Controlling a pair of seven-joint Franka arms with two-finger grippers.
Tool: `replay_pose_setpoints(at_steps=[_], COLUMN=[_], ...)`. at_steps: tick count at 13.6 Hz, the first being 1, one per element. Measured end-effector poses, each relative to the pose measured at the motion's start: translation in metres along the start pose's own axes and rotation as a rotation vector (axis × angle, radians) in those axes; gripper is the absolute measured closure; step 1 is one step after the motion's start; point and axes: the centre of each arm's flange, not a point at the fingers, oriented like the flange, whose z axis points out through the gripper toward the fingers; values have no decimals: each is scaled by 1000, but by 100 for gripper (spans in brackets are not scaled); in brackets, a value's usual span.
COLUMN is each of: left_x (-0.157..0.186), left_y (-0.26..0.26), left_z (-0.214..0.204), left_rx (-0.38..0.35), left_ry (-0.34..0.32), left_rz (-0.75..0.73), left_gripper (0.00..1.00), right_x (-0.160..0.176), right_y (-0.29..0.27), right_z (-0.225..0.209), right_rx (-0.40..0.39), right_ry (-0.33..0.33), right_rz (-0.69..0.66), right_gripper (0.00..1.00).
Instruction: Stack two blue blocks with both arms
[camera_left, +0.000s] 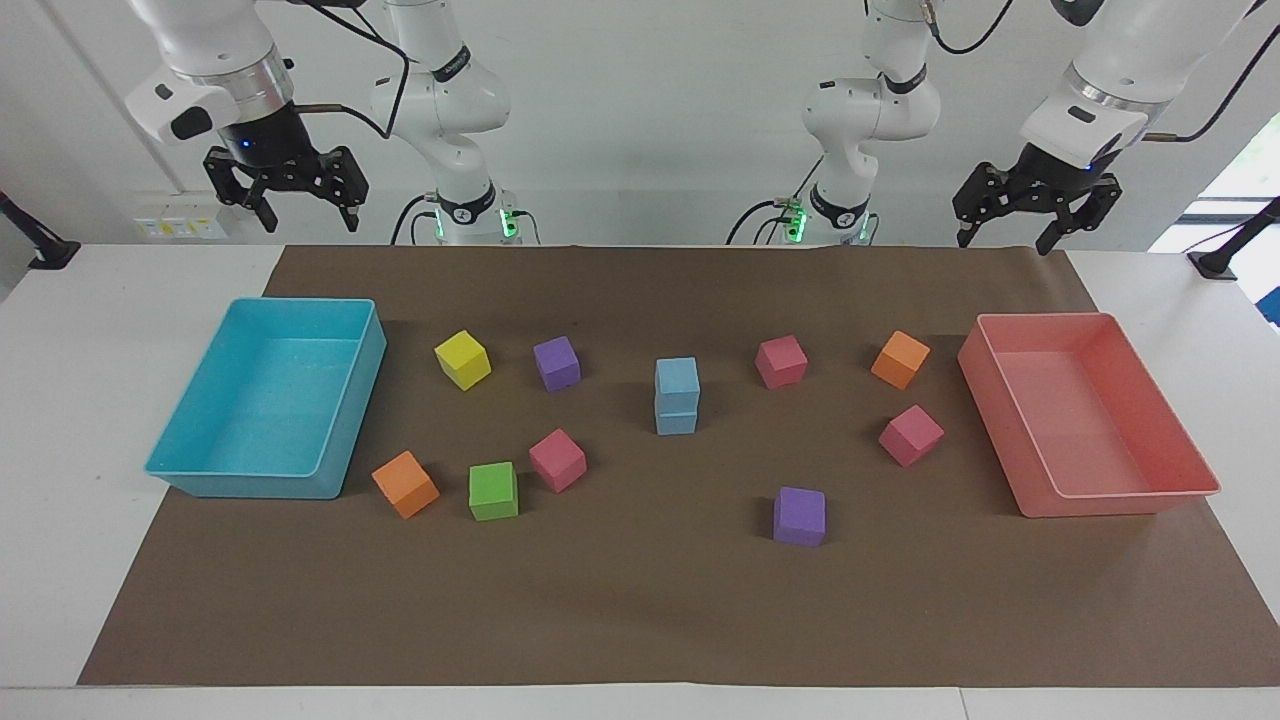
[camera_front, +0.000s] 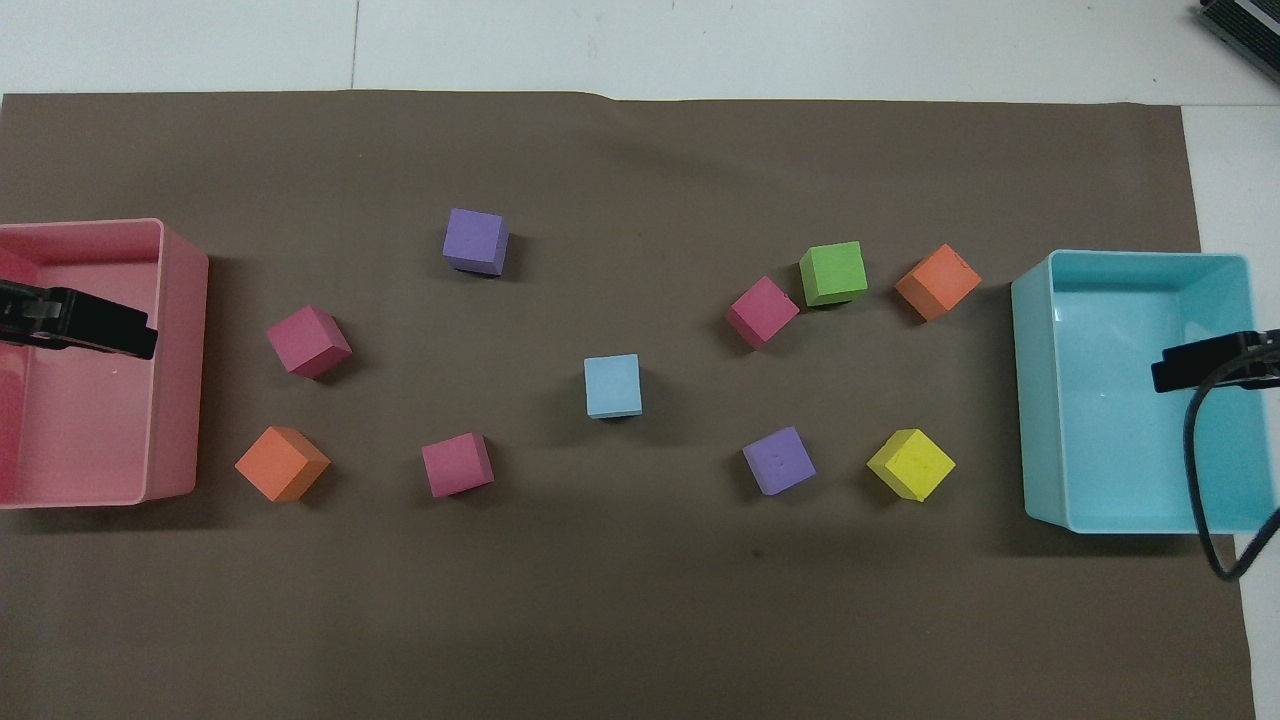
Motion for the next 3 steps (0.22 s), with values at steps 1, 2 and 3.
replay_pose_setpoints(at_steps=[1,2,3], left_x=[0,0,0], left_y=[0,0,0], left_z=[0,0,0], left_rx=[0,0,0], left_ry=[0,0,0], left_rz=[0,0,0], left_gripper=[0,0,0], right_x=[-1,-1,-1], right_y=[-1,-1,-2], right_z=[-1,-2,-2], right_rx=[0,0,0], right_ry=[1,3,3], right_rz=[-2,-3,-4], right_gripper=[0,0,0])
